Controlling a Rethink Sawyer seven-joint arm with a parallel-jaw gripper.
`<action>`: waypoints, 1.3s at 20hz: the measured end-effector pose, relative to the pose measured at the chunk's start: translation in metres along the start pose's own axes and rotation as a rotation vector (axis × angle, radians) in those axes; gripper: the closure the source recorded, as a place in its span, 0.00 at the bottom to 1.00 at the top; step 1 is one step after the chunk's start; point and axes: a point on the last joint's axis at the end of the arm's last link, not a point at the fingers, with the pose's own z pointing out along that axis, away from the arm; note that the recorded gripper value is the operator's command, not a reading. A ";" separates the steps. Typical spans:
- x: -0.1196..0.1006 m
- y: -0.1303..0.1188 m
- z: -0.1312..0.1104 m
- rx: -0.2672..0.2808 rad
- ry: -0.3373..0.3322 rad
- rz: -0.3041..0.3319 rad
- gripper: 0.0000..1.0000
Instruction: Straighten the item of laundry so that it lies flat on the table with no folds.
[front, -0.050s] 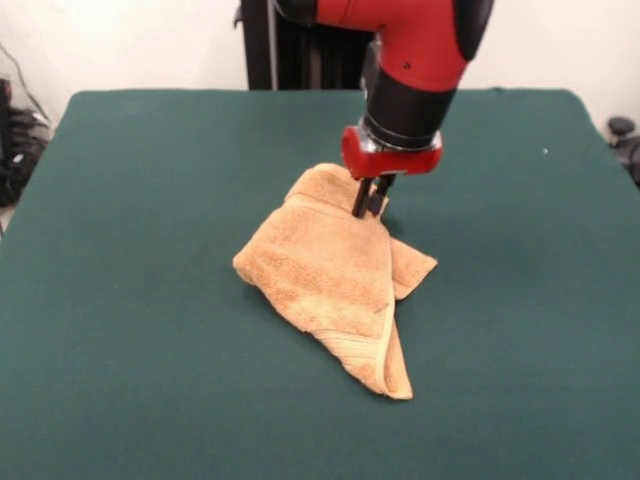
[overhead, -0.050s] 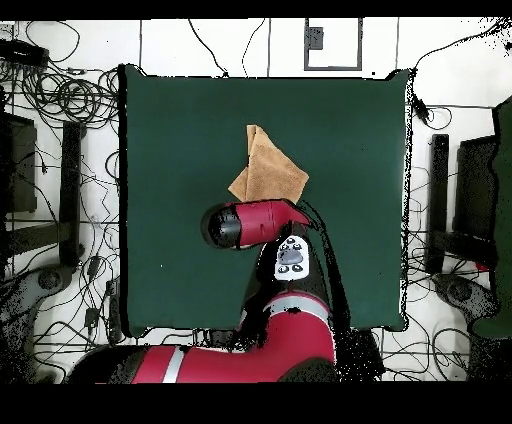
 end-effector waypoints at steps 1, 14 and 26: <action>0.000 0.000 0.000 0.000 0.000 0.000 1.00; 0.000 -0.045 -0.037 -0.170 -0.036 0.159 1.00; 0.010 -0.095 -0.056 -0.330 -0.100 0.285 1.00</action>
